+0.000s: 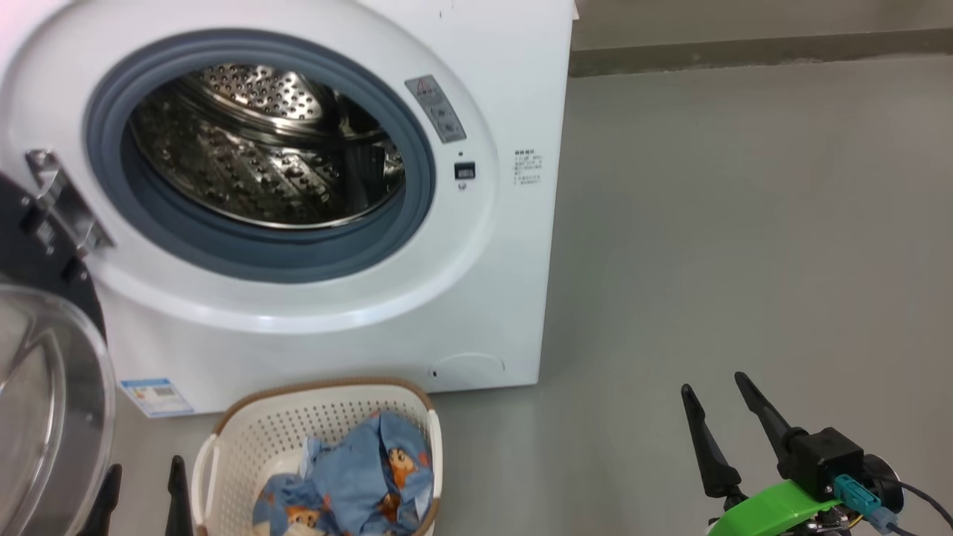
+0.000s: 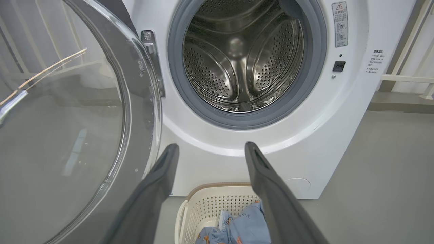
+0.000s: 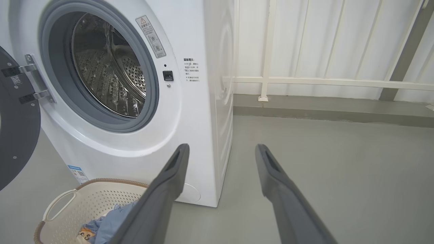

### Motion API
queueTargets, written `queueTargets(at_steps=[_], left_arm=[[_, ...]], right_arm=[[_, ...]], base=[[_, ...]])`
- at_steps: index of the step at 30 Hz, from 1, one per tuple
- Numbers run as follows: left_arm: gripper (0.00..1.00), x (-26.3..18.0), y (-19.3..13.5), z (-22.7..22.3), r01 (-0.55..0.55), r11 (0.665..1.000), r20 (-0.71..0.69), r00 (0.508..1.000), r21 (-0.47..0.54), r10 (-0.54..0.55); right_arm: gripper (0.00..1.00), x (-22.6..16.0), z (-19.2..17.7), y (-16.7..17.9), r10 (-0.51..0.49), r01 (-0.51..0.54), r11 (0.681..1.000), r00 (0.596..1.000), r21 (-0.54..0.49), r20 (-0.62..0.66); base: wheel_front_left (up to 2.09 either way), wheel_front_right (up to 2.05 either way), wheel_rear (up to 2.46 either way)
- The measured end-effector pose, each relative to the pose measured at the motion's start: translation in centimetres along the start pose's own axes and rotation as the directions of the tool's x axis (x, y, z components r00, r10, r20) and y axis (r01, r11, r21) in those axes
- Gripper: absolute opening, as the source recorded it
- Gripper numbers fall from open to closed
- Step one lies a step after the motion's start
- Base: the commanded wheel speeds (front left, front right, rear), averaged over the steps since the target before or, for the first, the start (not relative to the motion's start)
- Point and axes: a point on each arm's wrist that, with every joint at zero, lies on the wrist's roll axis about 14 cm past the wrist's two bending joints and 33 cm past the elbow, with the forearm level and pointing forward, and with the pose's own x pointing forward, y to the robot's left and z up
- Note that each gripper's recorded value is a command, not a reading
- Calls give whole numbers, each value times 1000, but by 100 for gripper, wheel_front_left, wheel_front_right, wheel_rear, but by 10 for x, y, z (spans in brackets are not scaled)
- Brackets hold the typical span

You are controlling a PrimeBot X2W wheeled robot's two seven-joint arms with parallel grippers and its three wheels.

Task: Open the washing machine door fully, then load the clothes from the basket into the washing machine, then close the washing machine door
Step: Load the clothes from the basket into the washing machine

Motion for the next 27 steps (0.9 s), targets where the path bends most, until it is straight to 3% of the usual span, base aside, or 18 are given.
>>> queueTargets(at_steps=[8,27], left_arm=[[100,0,1,0,-8,1000,2,1000,0,8],[100,0,2,-3,-18,1000,-9,1000,-9,18]], right_arm=[[100,0,-1,0,0,0,1000,1000,0,-3],[100,0,-6,0,-2,2,1000,1000,7,-17]], base=[[89,-89,0],[2,-2,0]])
